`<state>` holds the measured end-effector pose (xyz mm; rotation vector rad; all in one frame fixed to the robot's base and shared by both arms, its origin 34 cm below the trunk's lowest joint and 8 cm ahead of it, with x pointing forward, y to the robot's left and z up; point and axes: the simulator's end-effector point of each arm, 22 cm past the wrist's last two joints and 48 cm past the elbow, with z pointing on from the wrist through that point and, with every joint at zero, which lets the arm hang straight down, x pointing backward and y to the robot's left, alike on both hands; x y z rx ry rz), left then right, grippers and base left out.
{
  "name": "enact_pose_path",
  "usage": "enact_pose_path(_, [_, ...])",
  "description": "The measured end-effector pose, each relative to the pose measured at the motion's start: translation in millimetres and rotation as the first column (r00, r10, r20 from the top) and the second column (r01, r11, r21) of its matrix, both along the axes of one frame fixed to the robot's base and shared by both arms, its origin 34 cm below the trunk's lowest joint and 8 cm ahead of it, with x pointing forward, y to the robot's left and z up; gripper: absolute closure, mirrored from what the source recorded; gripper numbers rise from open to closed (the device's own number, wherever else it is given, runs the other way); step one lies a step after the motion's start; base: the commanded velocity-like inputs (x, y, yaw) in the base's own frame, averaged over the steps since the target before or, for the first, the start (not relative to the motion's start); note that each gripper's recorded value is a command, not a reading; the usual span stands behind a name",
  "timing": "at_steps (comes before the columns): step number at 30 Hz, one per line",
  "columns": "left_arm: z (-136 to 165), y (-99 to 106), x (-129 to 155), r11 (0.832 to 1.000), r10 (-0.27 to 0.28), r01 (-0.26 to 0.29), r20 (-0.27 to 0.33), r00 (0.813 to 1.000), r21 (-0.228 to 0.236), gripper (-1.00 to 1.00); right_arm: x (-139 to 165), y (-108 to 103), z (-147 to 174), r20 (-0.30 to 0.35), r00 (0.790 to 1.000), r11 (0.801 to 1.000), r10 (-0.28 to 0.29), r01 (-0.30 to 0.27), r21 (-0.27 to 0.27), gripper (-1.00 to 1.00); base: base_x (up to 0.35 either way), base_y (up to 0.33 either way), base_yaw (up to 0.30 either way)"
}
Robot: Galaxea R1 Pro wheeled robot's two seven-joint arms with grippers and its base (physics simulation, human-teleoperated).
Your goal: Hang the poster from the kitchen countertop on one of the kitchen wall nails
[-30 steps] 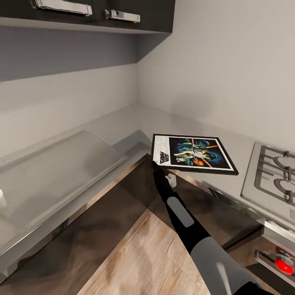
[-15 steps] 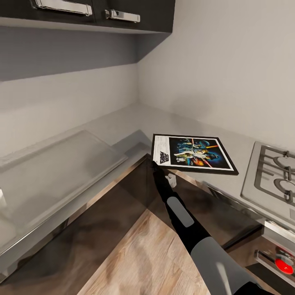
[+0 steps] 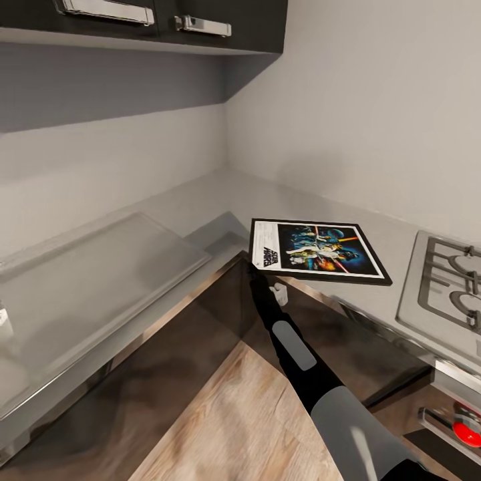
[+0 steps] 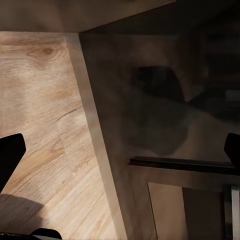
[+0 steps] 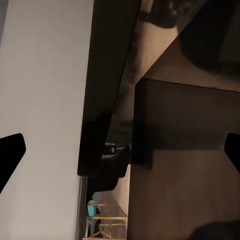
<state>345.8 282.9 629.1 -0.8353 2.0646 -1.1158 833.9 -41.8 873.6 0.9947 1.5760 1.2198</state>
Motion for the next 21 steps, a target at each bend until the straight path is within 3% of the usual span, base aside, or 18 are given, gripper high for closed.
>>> enact_pose_path(21, [0.0,0.0,-0.1,1.000,0.000,0.000,0.000,1.000,0.000,-1.00,0.0,-0.1,0.0,0.000,1.000,1.000,0.000,0.000,0.000,-1.00,0.040,0.002,0.000])
